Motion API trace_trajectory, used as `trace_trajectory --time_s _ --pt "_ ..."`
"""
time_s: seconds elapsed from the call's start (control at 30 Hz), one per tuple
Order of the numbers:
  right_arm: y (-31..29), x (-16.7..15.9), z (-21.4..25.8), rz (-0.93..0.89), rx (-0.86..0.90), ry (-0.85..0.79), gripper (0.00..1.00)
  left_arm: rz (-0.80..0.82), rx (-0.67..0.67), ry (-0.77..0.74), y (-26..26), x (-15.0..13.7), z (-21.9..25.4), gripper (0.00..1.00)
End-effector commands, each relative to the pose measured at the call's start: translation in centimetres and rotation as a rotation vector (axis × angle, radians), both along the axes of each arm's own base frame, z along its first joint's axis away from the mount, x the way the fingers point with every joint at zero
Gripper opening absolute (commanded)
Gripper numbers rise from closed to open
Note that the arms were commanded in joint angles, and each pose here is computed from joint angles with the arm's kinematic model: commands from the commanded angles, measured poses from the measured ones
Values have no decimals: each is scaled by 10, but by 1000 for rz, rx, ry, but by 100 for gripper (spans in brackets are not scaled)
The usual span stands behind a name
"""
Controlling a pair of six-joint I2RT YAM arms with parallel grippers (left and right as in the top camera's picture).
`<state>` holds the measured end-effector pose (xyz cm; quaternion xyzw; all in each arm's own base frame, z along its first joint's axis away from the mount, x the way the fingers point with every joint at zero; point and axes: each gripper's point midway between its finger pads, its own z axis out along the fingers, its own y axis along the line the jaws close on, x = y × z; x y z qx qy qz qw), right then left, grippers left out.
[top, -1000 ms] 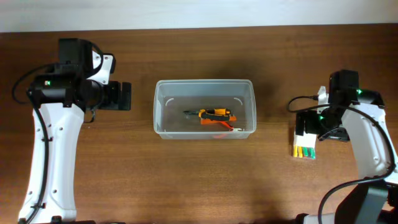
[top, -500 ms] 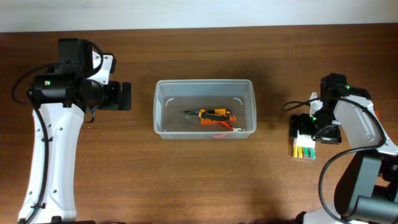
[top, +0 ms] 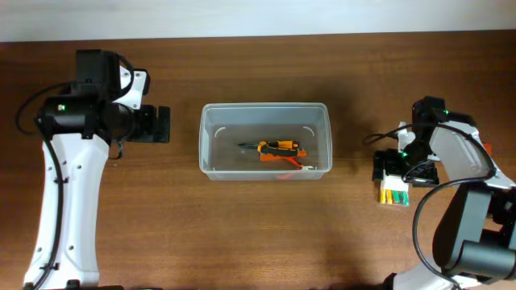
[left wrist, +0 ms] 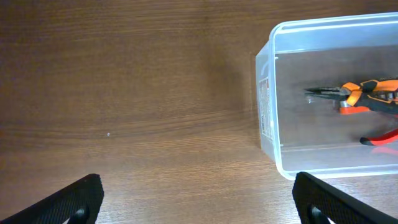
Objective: Pack container
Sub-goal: 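Lower the right gripper over the clear blister pack's hanger loop, then close the right gripper on the blister pack's top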
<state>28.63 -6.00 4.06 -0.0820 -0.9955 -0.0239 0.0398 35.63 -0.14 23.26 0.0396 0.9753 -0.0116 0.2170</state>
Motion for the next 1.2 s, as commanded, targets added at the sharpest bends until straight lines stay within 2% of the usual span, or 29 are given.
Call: trace_trajectory --time_s 0.0,0.3,0.63,0.9,1.17 --pt "0 0 -3 6 7 1 99 3 4 -18 2 3 6 99" --pt "-8 -7 -11 8 -41 20 99 3 4 -18 2 3 6 99" --pt "-9 -1 -14 8 -46 -7 99 3 4 -18 2 3 6 99" --pt "-29 -12 -35 -67 -27 59 99 3 4 -18 2 3 6 99" --pt "-31 -7 -36 -50 -23 38 99 3 4 -18 2 3 6 99"
